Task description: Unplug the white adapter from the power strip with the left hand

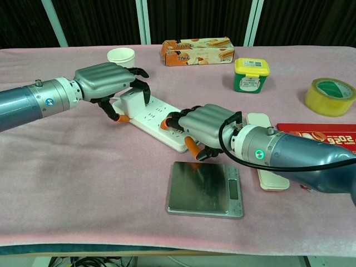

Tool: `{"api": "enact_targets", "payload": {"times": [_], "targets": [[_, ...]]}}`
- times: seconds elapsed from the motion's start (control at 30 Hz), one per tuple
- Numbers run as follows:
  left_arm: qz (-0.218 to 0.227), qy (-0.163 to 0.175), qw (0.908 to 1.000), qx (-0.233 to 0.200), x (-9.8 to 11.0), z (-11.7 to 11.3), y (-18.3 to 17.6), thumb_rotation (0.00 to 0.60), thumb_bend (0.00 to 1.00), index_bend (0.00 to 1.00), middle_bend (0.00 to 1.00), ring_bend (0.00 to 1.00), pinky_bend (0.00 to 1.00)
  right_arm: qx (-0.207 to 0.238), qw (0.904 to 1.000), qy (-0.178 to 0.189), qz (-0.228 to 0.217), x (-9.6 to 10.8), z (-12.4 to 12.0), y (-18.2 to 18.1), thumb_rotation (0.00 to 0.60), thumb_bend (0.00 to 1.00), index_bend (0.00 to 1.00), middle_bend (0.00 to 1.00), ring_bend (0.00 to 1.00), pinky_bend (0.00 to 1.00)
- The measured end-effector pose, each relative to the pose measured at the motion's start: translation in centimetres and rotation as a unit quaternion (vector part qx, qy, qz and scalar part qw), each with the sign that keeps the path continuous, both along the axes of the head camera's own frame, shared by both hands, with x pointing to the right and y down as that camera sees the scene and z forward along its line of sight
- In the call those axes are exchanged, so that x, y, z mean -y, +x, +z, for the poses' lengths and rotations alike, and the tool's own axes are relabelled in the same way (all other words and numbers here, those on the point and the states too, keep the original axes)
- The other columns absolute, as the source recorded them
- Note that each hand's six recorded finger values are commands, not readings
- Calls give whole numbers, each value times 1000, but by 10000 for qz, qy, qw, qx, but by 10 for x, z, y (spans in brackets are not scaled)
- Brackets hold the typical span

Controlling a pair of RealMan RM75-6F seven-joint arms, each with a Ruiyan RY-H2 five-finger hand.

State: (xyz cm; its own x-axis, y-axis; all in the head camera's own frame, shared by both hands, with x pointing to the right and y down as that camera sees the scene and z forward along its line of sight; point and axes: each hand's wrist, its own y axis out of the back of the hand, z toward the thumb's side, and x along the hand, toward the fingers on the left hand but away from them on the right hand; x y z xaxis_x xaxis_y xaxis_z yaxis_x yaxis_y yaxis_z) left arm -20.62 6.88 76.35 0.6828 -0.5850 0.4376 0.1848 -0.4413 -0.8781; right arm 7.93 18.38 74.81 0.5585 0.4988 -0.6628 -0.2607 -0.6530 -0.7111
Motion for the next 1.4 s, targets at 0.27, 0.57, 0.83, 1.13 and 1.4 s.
{"api": "enact_targets", "payload": {"times": [0.27,0.57,0.83,1.13,1.4], "targets": [[-24,-133,9999,29,4,1,1,600,427,423,422,76,237,-65,10000,-38,-36,0,2,2,600,799,320,269,239,135],[-44,-234,9996,125,10,1,-1,600,427,424,422,76,237,-121,9999,-15,-83,0,3,3,600,800,322,275,242,135],[-60,-462,9986,242,13,3,1,600,427,436,421,76,236,-177,9998,-9,-127,0,5,4,600,801,322,275,245,135],[-215,-760,9961,401,23,3,0,600,453,442,422,76,236,-179,9998,-2,-134,0,3,3,600,801,322,275,245,136],[-324,-870,9943,524,33,-2,3,600,485,465,437,76,235,-180,9998,2,-132,0,3,3,600,800,322,275,245,135]]}}
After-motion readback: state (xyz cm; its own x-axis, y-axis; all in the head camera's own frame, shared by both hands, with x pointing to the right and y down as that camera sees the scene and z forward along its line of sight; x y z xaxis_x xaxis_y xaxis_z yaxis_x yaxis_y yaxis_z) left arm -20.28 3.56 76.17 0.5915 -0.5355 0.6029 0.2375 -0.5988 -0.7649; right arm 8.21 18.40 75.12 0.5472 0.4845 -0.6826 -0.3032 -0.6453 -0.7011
